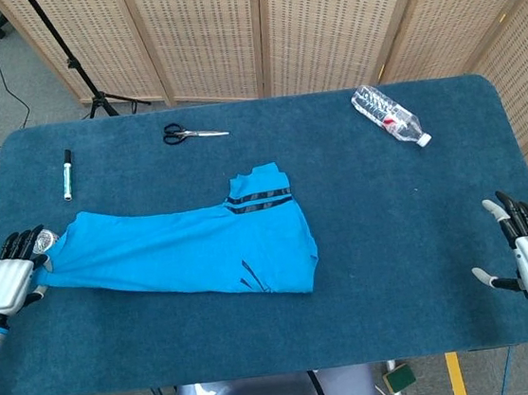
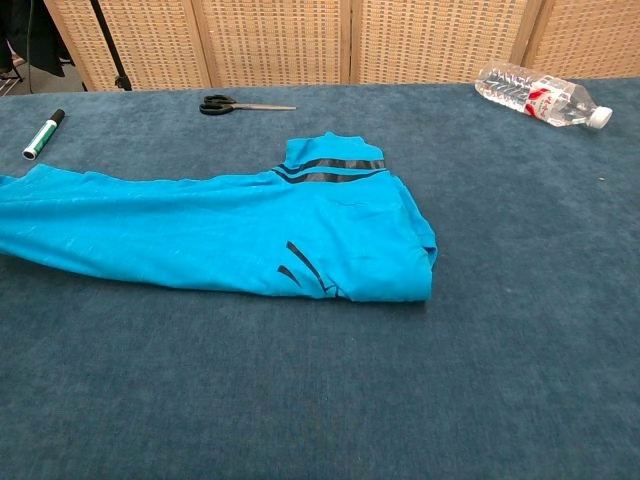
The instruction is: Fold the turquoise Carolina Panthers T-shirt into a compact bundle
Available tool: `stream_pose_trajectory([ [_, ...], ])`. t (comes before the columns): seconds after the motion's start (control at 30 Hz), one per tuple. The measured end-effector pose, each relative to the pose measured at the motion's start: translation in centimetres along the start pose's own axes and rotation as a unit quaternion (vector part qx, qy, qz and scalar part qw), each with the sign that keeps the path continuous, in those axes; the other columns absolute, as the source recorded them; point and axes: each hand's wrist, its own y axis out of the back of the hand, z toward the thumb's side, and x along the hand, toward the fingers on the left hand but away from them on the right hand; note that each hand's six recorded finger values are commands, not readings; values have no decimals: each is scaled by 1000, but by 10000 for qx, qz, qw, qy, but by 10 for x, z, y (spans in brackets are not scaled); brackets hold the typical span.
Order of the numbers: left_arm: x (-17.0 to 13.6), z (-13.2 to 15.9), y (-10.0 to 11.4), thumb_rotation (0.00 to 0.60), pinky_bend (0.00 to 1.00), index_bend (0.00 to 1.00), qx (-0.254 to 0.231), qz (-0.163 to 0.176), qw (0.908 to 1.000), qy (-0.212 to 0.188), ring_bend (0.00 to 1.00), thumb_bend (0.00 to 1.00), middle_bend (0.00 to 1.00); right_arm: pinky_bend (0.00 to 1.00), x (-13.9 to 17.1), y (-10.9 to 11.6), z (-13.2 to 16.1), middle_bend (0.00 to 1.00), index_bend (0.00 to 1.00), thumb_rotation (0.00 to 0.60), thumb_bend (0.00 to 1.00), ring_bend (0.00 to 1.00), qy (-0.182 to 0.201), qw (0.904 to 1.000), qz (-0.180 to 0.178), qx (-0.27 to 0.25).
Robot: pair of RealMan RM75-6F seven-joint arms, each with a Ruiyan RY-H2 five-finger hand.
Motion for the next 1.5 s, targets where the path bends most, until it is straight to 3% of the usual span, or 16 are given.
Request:
stream_pose_trajectory([
  [0.43,-9,-37,6,600,0,819,122,-27,9992,389,0,647,0,0,0,0,0,0,0,600,0,0,-11,10000,5,13],
  [0.87,3,-23,16,600,0,819,34,281,9995,159,0,647,0,0,0,0,-1,0,0,600,0,0,-18,10000,-9,1],
  [1.1,21,21,35,600,0,818,22,712,9961,-529,0,646,0,0,1,2,0,0,0,600,0,0,-3,10000,-19,-27],
  [1.5,53,154,74,600,0,819,256,1392,9696,-1997,0,644,0,0,1,6,-1,0,0,600,0,0,-7,9999,-69,-104],
])
